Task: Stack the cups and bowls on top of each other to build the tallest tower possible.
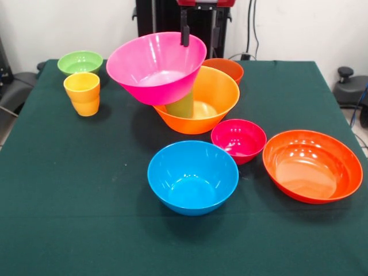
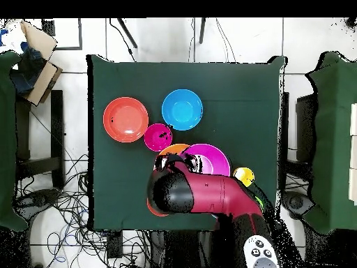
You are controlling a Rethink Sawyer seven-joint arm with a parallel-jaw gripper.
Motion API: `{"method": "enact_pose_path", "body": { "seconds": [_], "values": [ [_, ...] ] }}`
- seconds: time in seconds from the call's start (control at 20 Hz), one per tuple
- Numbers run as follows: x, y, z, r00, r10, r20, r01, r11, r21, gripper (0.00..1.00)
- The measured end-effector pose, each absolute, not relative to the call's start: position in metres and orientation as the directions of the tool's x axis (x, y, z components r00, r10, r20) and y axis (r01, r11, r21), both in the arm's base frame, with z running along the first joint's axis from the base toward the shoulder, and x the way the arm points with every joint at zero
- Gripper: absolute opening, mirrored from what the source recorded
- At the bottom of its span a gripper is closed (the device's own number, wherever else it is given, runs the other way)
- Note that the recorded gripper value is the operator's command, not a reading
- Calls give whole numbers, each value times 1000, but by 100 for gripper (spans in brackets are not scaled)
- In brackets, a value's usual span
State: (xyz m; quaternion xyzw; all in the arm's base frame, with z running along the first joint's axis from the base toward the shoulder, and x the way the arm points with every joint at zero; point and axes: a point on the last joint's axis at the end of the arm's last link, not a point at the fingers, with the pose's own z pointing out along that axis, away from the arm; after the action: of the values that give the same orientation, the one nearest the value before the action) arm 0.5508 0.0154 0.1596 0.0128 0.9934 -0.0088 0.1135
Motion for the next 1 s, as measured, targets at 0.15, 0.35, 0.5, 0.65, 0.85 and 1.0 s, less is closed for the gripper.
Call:
{"method": "enact_pose_path", "body": {
  "seconds": [0.15,0.35,0.5,0.65,0.85,1.0],
  "values": [
    [553,15,161,-973,24,-230,28,999,-16,100],
    [556,15,162,-972,23,-236,27,999,-17,100],
    [558,16,162,-971,20,-240,25,1000,-19,100],
    [565,23,159,-970,5,-243,12,1000,-26,100],
    [569,32,145,-973,-11,-229,-4,999,-32,100],
    [571,39,126,-978,-23,-209,-16,999,-33,100]
  ]
}}
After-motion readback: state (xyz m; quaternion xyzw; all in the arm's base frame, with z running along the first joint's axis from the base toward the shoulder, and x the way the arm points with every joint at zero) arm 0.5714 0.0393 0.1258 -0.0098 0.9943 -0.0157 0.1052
